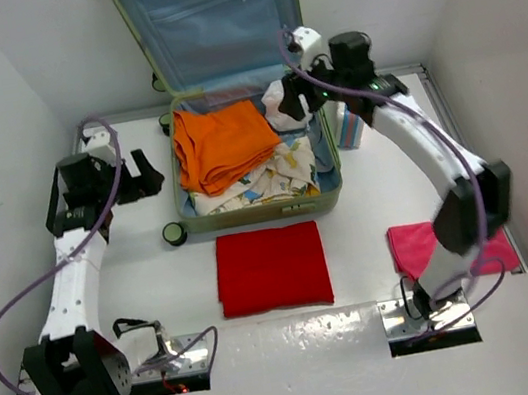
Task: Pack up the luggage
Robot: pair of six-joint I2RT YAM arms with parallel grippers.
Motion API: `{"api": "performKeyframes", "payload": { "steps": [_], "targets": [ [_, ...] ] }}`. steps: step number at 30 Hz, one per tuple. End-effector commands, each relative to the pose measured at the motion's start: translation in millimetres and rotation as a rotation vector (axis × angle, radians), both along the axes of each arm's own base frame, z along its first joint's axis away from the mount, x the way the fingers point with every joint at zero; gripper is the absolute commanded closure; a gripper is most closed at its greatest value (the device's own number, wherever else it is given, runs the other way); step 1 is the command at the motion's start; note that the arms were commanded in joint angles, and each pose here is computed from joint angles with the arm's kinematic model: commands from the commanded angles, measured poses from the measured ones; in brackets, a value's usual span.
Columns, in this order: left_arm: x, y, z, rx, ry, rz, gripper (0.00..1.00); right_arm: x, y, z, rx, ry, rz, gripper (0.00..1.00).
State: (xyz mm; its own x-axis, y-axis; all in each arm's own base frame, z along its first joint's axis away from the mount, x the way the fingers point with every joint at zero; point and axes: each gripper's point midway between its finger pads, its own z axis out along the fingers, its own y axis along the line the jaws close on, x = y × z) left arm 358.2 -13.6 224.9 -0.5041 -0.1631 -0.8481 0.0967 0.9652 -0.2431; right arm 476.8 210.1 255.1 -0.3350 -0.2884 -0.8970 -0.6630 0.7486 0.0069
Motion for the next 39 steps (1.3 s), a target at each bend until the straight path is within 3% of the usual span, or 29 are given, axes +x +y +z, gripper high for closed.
{"api": "performKeyframes", "payload": {
  "steps": [1, 3, 6, 9, 13, 16, 22, 28, 34, 39],
  "targets": [
    [-25, -22, 5, -0.077, -0.021, -0.088, 0.0, -52, -15, 25, 0.1, 0.029, -0.058, 0.32],
    [-43, -39, 2, -0.12, -0.007, -0.176, 0.0, -84, -23, 26, 0.168, 0.108, -0.106, 0.35],
    [-75, -56, -13, -0.165, 0.024, -0.257, 0.03, -147, -41, -48, 0.156, 0.306, -0.156, 0.39],
    [-106, -79, -27, -0.268, 0.075, -0.313, 0.05, -203, -53, -79, 0.241, 0.398, -0.277, 0.4],
    [-153, -109, -61, -0.422, 0.266, -0.338, 0.05, -264, -58, -125, 0.262, 0.572, -0.328, 0.4],
    [-175, -112, -80, -0.46, 0.359, -0.314, 0.05, -275, -67, -136, 0.253, 0.605, -0.379, 0.4],
    [-185, -104, -120, -0.403, 0.52, -0.198, 0.06, -300, -67, -200, 0.306, 0.749, -0.474, 0.39],
    [-199, -88, -168, -0.338, 0.76, -0.023, 0.11, -298, -66, -228, 0.307, 0.73, -0.538, 0.38],
    [-196, -81, -173, -0.305, 0.79, 0.025, 0.13, -291, -53, -237, 0.307, 0.658, -0.547, 0.37],
    [-202, -89, -176, -0.345, 0.822, 0.008, 0.08, -290, -34, -241, 0.331, 0.669, -0.524, 0.35]
  ]
}}
